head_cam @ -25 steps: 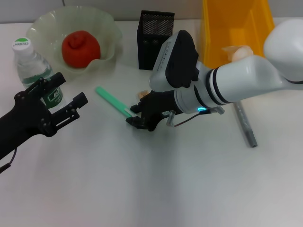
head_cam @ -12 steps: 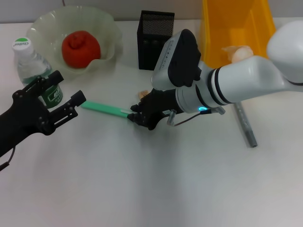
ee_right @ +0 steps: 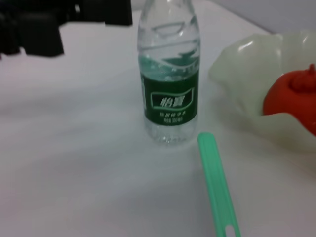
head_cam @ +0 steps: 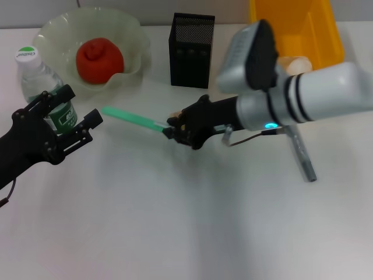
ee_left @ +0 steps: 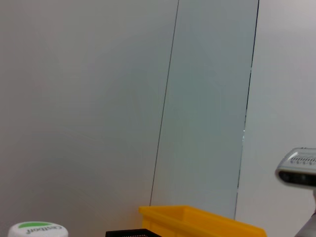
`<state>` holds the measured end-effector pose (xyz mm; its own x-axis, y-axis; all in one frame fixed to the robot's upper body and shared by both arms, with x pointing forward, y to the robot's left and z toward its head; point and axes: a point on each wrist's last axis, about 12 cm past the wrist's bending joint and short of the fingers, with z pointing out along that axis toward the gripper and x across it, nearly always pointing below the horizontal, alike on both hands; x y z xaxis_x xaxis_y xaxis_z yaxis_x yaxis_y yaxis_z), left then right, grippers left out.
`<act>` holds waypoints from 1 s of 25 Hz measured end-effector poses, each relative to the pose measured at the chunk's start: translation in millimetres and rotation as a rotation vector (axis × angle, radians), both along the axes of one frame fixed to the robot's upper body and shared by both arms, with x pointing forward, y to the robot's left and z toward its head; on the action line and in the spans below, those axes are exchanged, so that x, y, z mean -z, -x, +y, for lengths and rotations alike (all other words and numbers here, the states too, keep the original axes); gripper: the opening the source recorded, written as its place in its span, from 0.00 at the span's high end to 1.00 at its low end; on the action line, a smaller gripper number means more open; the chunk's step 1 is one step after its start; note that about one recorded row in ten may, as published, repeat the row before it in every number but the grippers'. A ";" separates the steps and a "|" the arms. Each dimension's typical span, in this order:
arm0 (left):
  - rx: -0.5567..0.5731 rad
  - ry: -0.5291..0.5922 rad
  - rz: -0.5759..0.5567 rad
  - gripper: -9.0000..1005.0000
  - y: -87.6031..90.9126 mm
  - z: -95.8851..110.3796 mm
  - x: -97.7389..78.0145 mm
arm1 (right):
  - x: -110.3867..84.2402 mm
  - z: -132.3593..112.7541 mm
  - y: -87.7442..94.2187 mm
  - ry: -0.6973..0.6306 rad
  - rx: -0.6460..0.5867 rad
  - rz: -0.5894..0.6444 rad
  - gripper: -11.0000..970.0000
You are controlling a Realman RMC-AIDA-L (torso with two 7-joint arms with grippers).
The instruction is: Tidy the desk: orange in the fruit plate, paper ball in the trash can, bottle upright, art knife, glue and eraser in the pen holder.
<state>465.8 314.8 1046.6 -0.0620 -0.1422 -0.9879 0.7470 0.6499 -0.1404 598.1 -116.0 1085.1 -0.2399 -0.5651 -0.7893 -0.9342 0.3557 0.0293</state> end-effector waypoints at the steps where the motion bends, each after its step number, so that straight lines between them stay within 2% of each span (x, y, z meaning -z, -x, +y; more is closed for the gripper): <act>1: 0.000 0.000 0.000 0.19 0.0 0.0 0.0 | -2.7 -6.1 1.6 -0.016 -0.003 -0.005 0.81; 10: 0.004 0.005 -0.002 0.19 0.4 -0.5 -0.4 | -15.2 -64.9 16.2 -0.163 0.000 -0.114 0.81; 18: 0.013 0.016 -0.006 0.19 0.9 -2.0 -1.3 | -28.9 -108.1 25.9 -0.263 -0.016 -0.283 0.81; 21: 0.014 0.016 -0.007 0.19 -1.6 -5.1 -0.9 | -38.4 -122.1 29.4 -0.293 -0.049 -0.395 0.81; 22: 0.013 0.014 -0.007 0.19 -2.2 -5.7 -0.7 | -38.4 -122.1 29.4 -0.293 -0.049 -0.395 0.81; 25: 0.013 0.011 -0.009 0.19 -4.5 -7.1 -0.9 | -44.1 -126.8 27.1 -0.262 -0.065 -0.496 0.81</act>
